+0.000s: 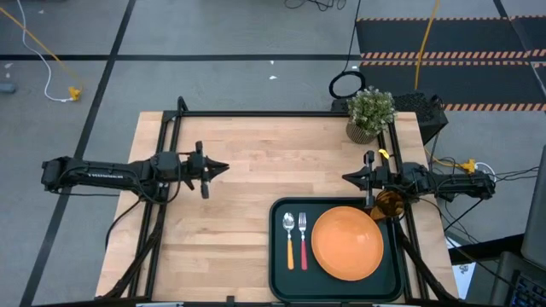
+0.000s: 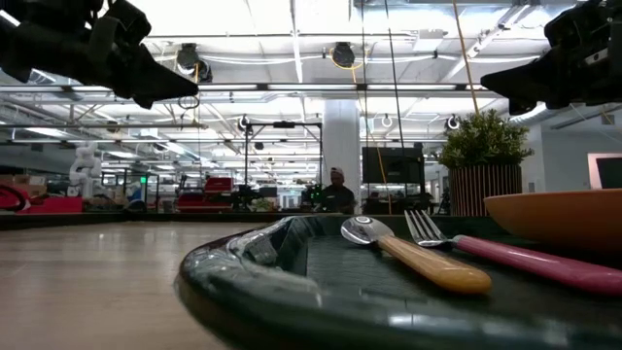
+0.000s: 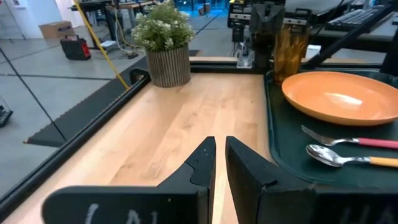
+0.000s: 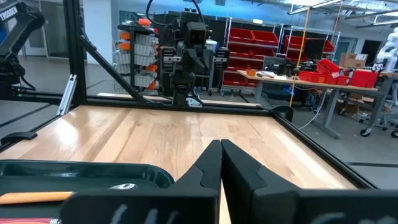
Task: Pick and place plate/cup/fork/spoon on tray
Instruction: Return to Home Position
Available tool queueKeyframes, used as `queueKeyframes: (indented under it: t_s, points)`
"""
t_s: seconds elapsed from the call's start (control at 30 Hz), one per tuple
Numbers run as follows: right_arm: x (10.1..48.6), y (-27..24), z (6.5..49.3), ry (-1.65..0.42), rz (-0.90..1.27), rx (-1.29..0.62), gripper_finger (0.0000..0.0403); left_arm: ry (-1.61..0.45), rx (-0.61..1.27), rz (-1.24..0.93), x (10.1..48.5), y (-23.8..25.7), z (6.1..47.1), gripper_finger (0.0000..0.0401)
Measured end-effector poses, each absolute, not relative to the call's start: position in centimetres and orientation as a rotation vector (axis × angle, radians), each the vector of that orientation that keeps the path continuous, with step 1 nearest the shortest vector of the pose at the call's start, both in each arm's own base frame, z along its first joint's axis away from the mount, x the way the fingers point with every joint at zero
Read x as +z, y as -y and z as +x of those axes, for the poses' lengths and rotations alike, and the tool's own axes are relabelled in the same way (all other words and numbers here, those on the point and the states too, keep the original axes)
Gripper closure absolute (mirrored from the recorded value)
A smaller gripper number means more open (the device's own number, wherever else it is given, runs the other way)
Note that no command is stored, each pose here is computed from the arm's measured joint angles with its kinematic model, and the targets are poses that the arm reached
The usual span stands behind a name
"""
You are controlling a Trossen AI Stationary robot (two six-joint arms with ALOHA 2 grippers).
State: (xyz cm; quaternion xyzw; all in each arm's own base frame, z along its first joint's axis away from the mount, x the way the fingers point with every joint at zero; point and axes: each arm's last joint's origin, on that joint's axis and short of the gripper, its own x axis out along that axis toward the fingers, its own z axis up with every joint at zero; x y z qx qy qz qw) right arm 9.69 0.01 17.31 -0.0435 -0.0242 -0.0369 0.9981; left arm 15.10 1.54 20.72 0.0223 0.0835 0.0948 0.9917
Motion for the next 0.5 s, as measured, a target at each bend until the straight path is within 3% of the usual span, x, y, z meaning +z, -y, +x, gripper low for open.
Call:
queueKeyframes:
  t_s: [0.5]
  points:
    - [17.3, 0.0, 9.7, 0.048, -0.087, -0.074, 0.0403, -0.172, 0.182, 0.035, 17.9, -1.0, 14.5, 0.0362]
